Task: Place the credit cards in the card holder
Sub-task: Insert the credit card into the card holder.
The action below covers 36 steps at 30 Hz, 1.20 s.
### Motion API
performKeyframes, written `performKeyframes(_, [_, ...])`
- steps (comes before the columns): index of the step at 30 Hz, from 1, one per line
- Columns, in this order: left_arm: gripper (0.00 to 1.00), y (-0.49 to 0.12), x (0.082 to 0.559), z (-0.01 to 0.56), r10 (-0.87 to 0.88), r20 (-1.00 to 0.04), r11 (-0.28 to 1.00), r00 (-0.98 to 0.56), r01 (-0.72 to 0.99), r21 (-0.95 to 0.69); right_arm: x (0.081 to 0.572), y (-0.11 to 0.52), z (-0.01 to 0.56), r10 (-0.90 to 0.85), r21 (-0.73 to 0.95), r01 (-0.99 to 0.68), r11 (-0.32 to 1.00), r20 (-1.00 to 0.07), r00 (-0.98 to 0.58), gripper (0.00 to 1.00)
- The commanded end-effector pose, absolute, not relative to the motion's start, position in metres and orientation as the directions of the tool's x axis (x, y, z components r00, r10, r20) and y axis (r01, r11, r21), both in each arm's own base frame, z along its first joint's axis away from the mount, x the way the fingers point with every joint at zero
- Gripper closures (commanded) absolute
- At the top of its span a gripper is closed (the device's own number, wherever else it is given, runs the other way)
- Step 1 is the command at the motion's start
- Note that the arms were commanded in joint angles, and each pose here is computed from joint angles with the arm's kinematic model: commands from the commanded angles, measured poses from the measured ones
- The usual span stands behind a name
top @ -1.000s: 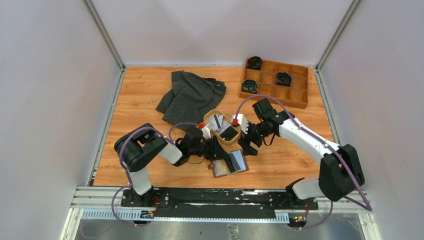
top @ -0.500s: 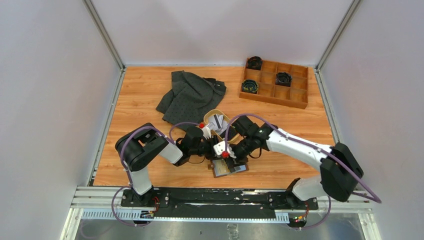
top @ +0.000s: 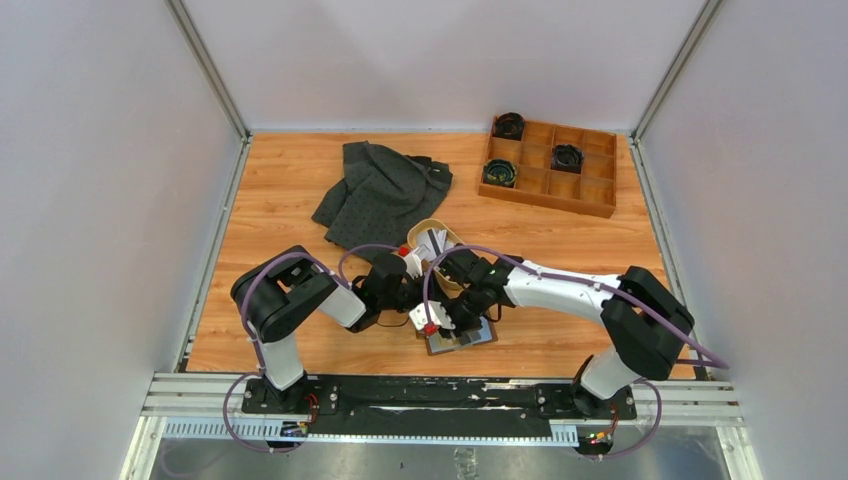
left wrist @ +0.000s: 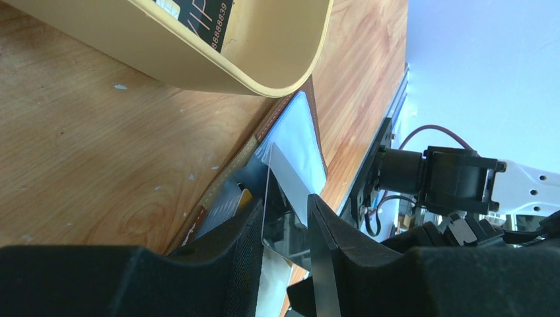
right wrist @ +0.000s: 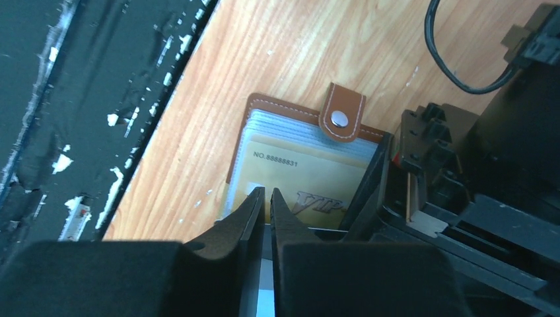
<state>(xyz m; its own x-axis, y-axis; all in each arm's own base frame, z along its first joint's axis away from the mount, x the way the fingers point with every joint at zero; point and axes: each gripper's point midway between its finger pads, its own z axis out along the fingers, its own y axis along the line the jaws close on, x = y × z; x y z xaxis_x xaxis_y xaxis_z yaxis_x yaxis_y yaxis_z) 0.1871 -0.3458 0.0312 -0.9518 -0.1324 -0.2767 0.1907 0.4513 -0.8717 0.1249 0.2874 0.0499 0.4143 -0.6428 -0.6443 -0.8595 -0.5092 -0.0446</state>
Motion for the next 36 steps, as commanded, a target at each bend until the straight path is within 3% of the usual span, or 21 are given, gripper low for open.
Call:
performKeyframes(1, [0.63,-0.317,0.171,-0.024,-0.094,-0.215,0.610,-0.972,0.114,-0.784,0.135,0.291,0.043,-0.674,-0.082,-0.865,-0.494,-0.592,0.441,0.90])
performKeyframes(11, [0.62,-0.315,0.171,-0.024,-0.094,-0.216,0.611,-0.972,0.115,-0.783,0.160,0.279,0.038,-0.768,-0.129,-0.910,-0.394,-0.497,0.403,0.92])
performKeyframes(36, [0.60,-0.306,0.176,-0.014,-0.121,-0.242,0.604,-0.963,0.122,-0.787,0.183,0.246,0.033,-0.845,-0.129,-0.957,-0.260,-0.449,0.290,0.93])
